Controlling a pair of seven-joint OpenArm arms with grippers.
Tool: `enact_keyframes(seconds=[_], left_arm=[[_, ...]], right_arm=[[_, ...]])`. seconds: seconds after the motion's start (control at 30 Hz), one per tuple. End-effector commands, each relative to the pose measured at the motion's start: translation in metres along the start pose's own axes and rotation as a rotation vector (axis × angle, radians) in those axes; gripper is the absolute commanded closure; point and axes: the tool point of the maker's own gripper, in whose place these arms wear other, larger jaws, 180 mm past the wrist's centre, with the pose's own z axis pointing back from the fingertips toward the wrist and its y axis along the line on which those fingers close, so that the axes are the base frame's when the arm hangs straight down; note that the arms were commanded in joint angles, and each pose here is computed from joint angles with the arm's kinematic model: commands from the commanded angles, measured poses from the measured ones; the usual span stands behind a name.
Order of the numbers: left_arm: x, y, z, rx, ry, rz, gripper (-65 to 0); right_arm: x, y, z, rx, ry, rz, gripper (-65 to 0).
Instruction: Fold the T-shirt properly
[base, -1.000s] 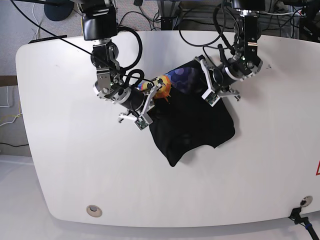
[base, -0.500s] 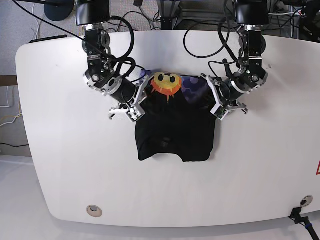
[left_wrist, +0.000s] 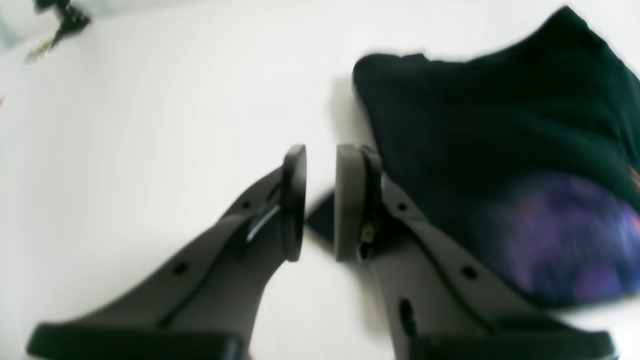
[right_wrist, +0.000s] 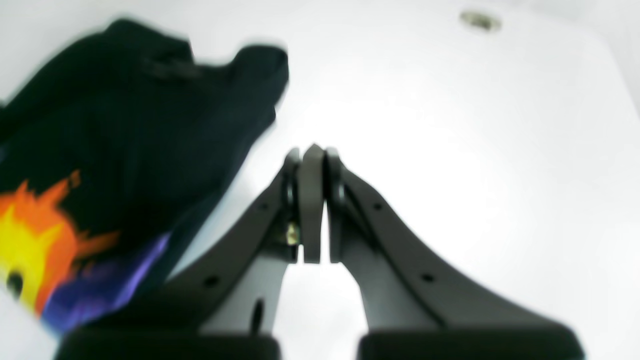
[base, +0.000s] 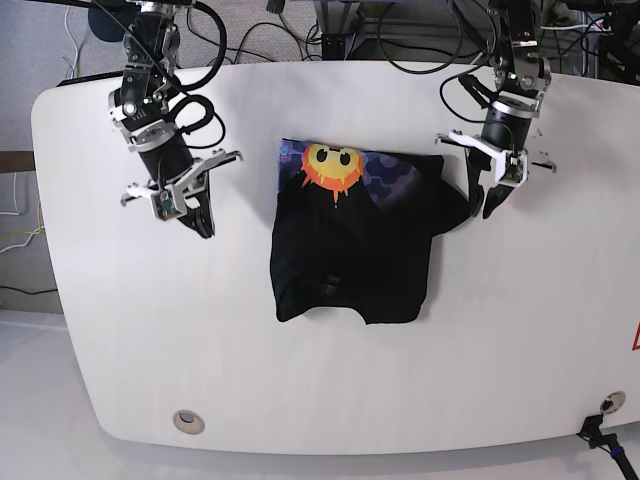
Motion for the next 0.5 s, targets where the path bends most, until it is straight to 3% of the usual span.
enact_keyframes(seconds=[0.0,0.13,0.47], left_arm=[[0.015,-0.001,0.011,0.002,-0.045,-0.002,-8.2],[0.007,-0.011,0.046,-0.004,0.008,-0.002,-8.2],[-0.047,-0.047,0.154,-0.020,0.293,0.080,-8.0]], right_arm=[[0.015,0.004,0.012,0.008,-0.048,0.017,0.0],[-0.017,0.022,0.045,0.019,0.043,-0.010,0.0],[-0.102,0.070,0.143,0.044,0.346,-0.133,0.0]])
